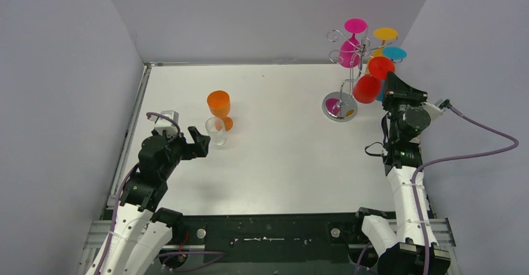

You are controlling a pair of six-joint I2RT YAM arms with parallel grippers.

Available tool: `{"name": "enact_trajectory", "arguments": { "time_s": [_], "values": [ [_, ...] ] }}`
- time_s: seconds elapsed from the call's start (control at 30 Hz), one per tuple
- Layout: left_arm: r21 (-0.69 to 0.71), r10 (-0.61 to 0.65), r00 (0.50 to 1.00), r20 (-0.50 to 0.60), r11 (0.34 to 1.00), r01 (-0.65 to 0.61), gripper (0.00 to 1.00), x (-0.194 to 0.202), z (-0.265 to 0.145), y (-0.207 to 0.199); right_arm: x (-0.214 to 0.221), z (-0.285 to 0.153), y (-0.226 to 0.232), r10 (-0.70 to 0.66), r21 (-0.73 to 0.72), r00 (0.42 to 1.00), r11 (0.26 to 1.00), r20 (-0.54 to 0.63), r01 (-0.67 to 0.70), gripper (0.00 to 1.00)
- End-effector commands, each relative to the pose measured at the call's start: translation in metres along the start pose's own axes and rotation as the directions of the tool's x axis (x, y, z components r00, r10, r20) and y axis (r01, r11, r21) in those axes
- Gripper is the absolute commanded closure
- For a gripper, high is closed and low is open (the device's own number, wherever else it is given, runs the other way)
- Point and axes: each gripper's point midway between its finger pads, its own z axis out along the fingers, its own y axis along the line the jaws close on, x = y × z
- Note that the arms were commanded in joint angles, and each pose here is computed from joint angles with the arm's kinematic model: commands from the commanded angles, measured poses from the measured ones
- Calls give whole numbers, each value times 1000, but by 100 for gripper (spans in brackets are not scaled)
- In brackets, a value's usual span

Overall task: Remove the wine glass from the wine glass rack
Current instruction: Pick up the wine glass from the wine rack.

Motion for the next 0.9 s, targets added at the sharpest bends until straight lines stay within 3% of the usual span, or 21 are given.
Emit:
{"name": "enact_trajectory", "arguments": {
  "time_s": [0.0, 0.33, 0.57, 0.73, 0.87],
  "values": [
    [40, -5, 999, 45, 999, 3, 9, -14, 1, -9, 1, -17, 29, -79, -42, 997, 996, -22, 78, 100],
    [52, -1, 1000, 32, 999, 0, 9, -11, 4, -11, 24, -35, 20, -100, -55, 981, 994, -166, 92, 100],
    [116, 7, 1000, 20, 993, -9, 9, -10, 4, -22, 39, -53, 27, -188, -114, 947, 980, -259, 163, 100],
    [188, 10, 999, 41, 982, -17, 9, -13, -1, -34, 54, -70, 21, -271, -152, 898, 961, -345, 231, 100],
    [298, 15, 999, 39, 954, -25, 9, -12, -7, -54, 74, -90, 8, -346, -230, 825, 936, -447, 267, 100]
  ]
}}
